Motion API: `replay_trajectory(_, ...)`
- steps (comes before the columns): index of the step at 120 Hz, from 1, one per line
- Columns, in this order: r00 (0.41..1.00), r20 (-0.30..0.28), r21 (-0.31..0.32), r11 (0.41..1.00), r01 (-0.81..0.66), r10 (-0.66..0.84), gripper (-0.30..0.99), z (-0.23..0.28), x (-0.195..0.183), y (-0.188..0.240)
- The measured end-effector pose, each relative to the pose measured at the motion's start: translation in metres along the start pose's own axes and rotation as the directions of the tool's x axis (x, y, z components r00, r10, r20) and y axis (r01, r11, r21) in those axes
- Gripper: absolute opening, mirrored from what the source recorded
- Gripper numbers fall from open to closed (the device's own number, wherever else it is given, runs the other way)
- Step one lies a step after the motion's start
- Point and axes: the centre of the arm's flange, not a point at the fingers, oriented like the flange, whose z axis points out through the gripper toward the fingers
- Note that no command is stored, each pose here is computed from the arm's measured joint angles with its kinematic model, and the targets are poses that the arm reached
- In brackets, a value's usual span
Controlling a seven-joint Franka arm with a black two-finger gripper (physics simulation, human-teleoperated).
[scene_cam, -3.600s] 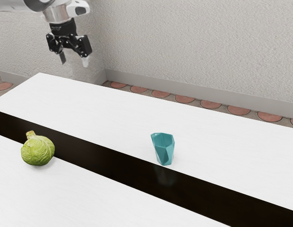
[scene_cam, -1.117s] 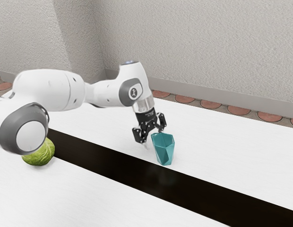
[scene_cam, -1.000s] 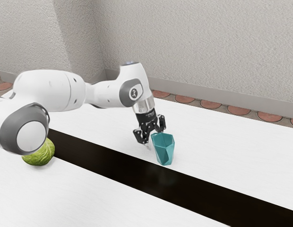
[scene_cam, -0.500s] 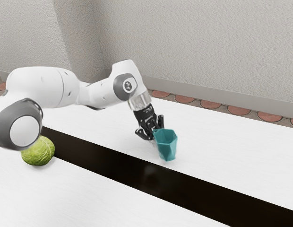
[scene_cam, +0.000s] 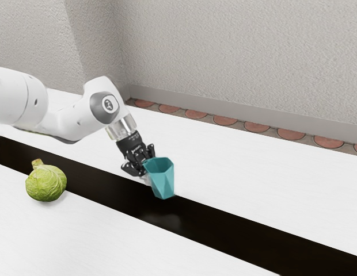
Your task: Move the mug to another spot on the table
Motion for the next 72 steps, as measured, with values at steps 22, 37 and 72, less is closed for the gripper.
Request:
replay_trajectory(22, 0.999, -0.017, -0.015, 0.999, 0.049, -0.050, 0.08, -0.002, 0.039, -0.018)
replay_trajectory(37, 0.997, -0.024, -0.023, 0.997, 0.077, -0.077, 0.06, -0.004, 0.062, -0.029)
replay_trajectory(72, 0.995, -0.026, -0.052, 0.994, 0.098, -0.099, 0.08, -0.013, 0.099, -0.034)
